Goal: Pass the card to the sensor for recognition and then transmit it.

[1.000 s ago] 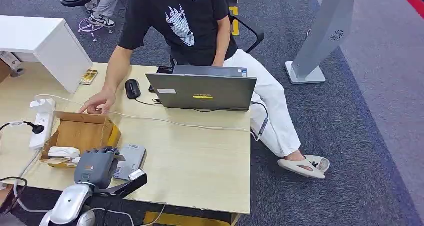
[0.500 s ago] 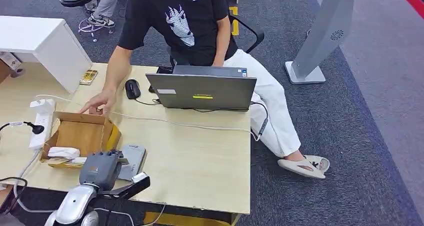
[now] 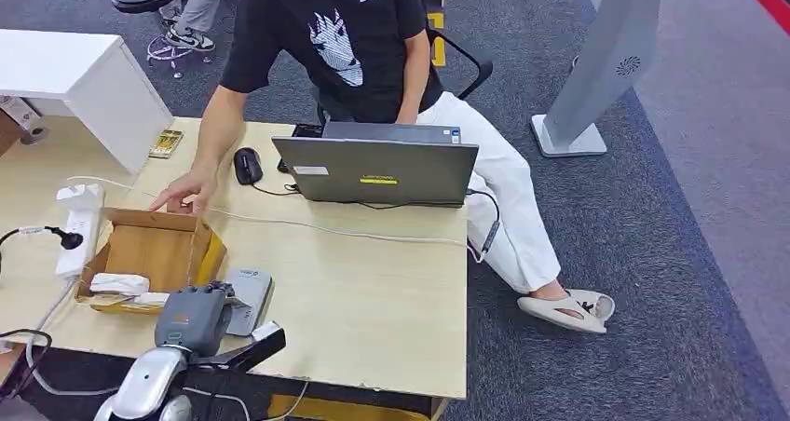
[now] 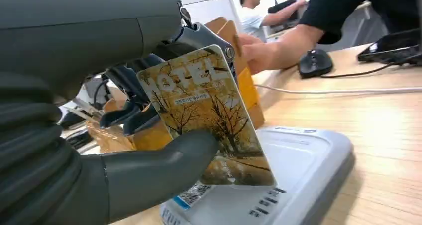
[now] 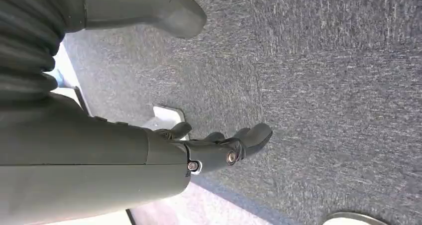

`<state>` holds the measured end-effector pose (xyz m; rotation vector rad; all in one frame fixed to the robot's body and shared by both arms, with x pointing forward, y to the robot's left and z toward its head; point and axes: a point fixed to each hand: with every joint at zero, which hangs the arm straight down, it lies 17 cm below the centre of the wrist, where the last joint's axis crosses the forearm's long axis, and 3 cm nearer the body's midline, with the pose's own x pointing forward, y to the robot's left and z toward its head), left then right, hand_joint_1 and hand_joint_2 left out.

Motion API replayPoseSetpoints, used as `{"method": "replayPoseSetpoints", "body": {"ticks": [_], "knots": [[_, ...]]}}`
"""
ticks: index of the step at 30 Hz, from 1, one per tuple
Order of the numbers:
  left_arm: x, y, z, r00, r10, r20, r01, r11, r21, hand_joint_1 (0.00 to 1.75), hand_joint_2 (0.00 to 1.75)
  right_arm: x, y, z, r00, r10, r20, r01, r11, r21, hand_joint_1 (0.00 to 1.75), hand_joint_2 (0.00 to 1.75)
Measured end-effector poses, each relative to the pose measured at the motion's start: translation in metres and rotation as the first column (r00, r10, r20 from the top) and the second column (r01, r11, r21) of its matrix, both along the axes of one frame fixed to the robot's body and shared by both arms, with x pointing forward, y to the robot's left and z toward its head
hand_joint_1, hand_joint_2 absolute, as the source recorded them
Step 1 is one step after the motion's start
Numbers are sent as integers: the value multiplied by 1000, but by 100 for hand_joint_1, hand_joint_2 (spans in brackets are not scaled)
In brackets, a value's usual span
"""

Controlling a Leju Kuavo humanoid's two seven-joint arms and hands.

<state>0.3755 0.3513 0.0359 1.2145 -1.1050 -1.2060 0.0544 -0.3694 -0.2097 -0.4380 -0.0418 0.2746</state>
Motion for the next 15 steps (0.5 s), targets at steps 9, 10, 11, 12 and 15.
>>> {"method": "replayPoseSetpoints", "body": {"ticks": [9,10,11,12,15], "knots": [[27,-7,77,981,-43,189,55,997,-59,175,175,-1,-3,2,1000,3,0,-3,1000,-13,0,175],[31,-6,90,976,-43,215,57,997,-59,175,175,0,-3,2,1000,3,1,-3,1000,-13,0,175],[34,-6,101,970,-45,238,59,997,-55,175,175,0,-3,2,1000,4,1,-4,1000,-12,0,175],[36,-6,109,966,-46,255,61,997,-52,175,175,0,-3,2,1000,4,1,-4,1000,-12,0,175],[37,-5,125,955,-49,293,65,997,-45,175,175,0,-3,2,1000,9,3,-9,1000,-13,0,175]]}}
